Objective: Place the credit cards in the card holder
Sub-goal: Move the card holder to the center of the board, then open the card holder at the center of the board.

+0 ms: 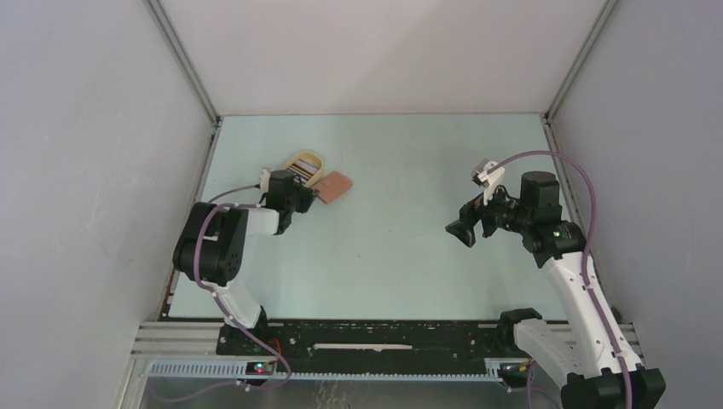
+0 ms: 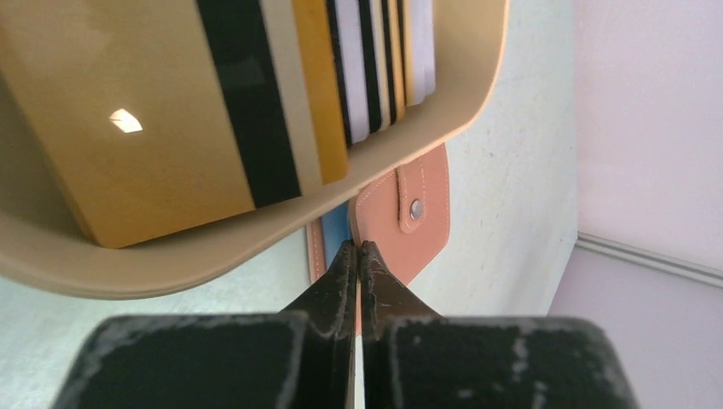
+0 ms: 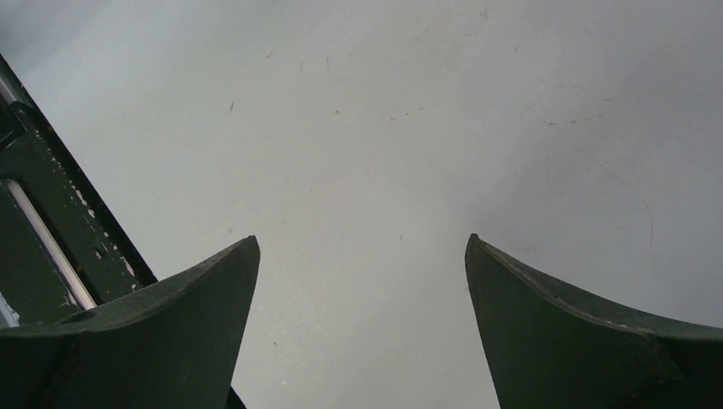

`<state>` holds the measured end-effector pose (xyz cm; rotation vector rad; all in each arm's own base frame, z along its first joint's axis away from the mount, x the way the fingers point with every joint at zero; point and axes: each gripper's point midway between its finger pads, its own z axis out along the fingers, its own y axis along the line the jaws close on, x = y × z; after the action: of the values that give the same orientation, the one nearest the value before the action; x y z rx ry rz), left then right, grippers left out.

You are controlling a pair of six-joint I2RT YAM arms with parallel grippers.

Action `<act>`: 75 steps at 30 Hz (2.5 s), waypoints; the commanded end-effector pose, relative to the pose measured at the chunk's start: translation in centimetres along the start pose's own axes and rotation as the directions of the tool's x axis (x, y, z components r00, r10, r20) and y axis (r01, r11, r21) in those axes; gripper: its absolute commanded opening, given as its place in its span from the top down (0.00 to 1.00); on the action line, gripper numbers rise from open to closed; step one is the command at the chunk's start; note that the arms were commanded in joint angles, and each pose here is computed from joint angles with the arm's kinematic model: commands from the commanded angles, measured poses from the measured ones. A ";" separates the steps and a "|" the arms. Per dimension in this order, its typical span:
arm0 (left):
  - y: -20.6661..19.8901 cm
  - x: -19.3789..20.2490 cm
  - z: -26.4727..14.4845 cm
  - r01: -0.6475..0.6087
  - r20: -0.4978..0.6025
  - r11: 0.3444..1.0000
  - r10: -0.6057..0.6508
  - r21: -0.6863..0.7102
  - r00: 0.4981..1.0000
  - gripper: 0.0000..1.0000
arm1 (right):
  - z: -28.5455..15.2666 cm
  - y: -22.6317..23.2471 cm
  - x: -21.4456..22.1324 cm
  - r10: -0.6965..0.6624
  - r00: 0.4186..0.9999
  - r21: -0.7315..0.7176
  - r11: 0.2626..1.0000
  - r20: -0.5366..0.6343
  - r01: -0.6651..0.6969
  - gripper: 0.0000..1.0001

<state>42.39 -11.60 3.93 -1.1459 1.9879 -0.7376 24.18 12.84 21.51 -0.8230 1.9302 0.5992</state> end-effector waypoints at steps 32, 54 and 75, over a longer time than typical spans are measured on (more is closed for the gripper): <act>-7.0 24.6 -16.0 -0.218 -0.098 0.727 0.365 0.652 0.926 1.00 | 3.1 5.8 2.4 0.064 0.992 -0.385 0.917 -0.110 -0.102 0.08; -5.3 31.0 -14.9 -0.171 -0.107 0.826 0.268 0.537 0.958 1.00 | 10.2 2.3 9.3 0.180 0.842 -0.061 0.968 -0.508 -0.244 0.31; -4.5 32.9 -15.4 -0.191 -0.129 0.821 0.304 0.539 0.944 1.00 | 12.0 1.8 12.1 0.151 0.777 -0.012 0.980 -0.611 -0.199 0.43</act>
<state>20.73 -39.66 5.20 -0.4898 1.9187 -1.1751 23.69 17.88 4.55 -0.9639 2.6614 0.5976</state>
